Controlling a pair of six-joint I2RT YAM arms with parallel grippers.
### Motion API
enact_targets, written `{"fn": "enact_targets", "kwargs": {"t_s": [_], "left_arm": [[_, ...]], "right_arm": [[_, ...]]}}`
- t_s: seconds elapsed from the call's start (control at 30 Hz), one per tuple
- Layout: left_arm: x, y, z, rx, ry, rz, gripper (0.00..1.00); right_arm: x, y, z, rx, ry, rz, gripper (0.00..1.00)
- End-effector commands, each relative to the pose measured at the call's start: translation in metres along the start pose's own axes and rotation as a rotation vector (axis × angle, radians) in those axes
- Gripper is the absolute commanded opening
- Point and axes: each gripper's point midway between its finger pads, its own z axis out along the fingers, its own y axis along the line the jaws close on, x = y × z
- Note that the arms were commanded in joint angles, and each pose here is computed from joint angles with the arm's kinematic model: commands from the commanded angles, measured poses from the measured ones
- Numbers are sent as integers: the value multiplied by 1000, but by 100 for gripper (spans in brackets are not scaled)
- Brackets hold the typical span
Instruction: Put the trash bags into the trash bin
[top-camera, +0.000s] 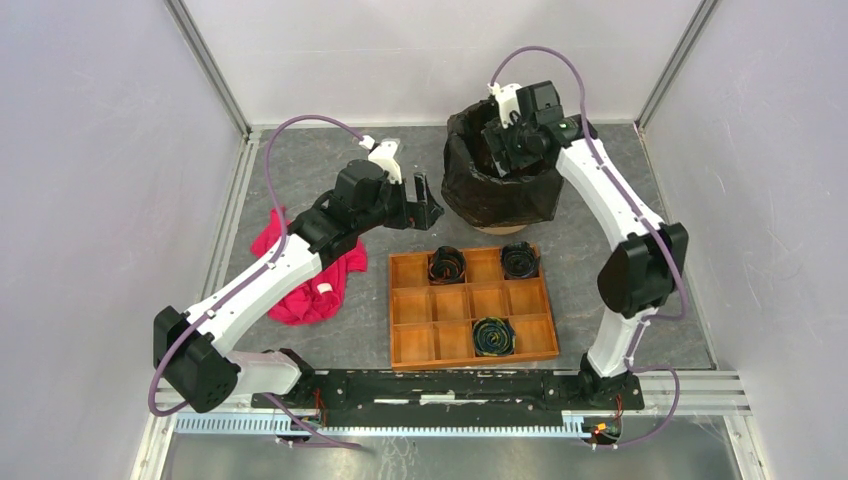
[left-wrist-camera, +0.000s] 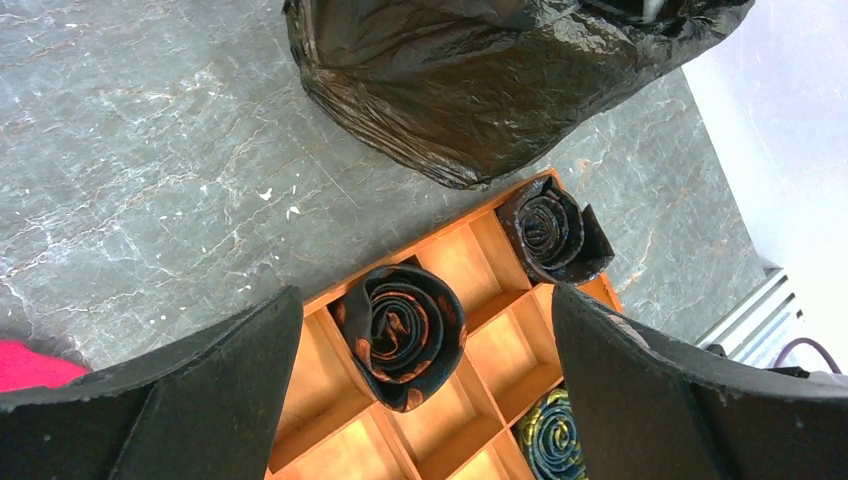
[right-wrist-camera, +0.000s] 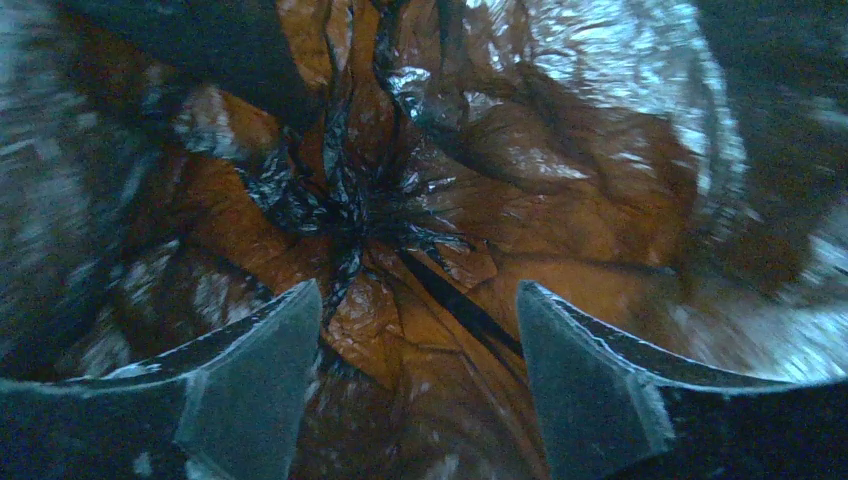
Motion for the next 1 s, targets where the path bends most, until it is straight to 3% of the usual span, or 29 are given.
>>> {"fn": "enact_targets", "kwargs": {"t_s": [0.0, 0.07, 0.1, 0.13, 0.33, 0.43, 0.53, 0.7, 0.97], "left_arm": [[-17, 7, -1, -31, -53, 40, 100], [-23, 15, -4, -67, -78, 35, 100], [-26, 18, -6, -80, -93, 30, 100], [-30, 21, -9, -95, -114, 24, 100], [-61, 54, -49, -285, -319, -42, 100], [-84, 70, -86, -388, -463, -80, 100], [-102, 82, -130, -455, -627, -132, 100], [-107, 90, -185, -433, -851, -181, 100], [-104, 96, -182, -474, -826, -174, 100]], "right_arm": [[-52, 3, -76, 18, -213, -28, 81], [-60, 12, -93, 7, -256, -42, 83], [-64, 18, -101, 0, -275, -48, 87], [-66, 23, -108, -8, -289, -54, 98], [-80, 80, -137, -106, -370, -100, 98], [-84, 133, -137, -222, -405, -149, 98], [-79, 180, -120, -329, -401, -171, 98], [-65, 210, -65, -370, -349, -110, 98], [-34, 219, 36, -204, -136, -212, 98]]}}
